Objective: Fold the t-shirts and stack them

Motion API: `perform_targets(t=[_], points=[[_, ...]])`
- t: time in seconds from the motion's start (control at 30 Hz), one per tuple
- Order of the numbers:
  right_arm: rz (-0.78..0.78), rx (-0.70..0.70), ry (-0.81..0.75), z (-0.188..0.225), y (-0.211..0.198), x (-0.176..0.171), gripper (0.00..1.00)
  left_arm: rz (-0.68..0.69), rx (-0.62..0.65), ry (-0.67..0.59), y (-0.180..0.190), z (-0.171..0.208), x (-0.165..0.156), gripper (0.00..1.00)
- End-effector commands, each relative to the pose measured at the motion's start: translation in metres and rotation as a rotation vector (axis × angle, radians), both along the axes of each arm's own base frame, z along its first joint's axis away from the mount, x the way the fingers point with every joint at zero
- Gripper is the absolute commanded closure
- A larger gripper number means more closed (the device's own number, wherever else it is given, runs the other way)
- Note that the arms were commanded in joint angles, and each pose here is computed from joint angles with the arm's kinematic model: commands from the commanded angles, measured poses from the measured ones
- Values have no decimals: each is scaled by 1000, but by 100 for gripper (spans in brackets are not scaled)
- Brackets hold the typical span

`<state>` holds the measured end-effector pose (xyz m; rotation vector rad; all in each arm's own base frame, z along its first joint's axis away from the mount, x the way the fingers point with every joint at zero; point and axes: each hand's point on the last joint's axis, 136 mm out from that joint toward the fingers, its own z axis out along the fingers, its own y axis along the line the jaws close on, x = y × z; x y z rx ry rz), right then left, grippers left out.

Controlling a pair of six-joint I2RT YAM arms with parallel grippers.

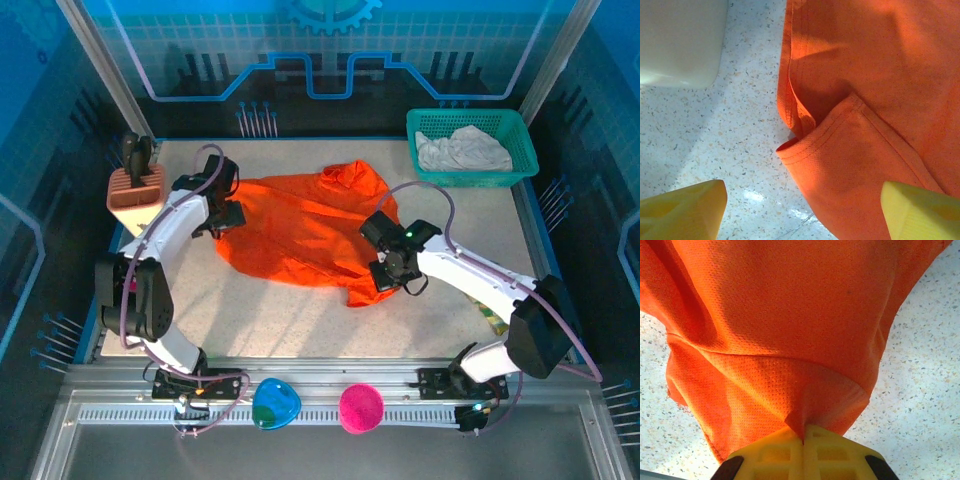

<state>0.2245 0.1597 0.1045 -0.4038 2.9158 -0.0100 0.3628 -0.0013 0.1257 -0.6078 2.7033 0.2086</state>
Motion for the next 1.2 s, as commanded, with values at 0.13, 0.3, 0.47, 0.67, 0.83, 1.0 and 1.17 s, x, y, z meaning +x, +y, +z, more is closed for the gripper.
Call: perform_targets(t=[0.13,0.3,0.47,0.67,0.83,1.0,1.17], points=[[-24,12,45,-14,-4,-10,100,-10,-108,29,-20,-45,28,33],[-49,15,68,-25,-7,-17,100,-19,-162,63,-34,-63,44,38],[-62,19,104,-38,-7,-24,100,-14,-150,105,-35,-80,51,40],[-57,12,116,-42,-5,-24,100,-16,-138,124,-35,-94,57,48],[-55,15,116,-41,-3,-23,100,-15,-140,124,-36,-95,56,64],[-53,13,121,-43,-3,-24,100,-16,-134,103,-35,-85,55,79],[-50,14,121,-44,-2,-24,100,-19,-120,80,-33,-69,52,100]])
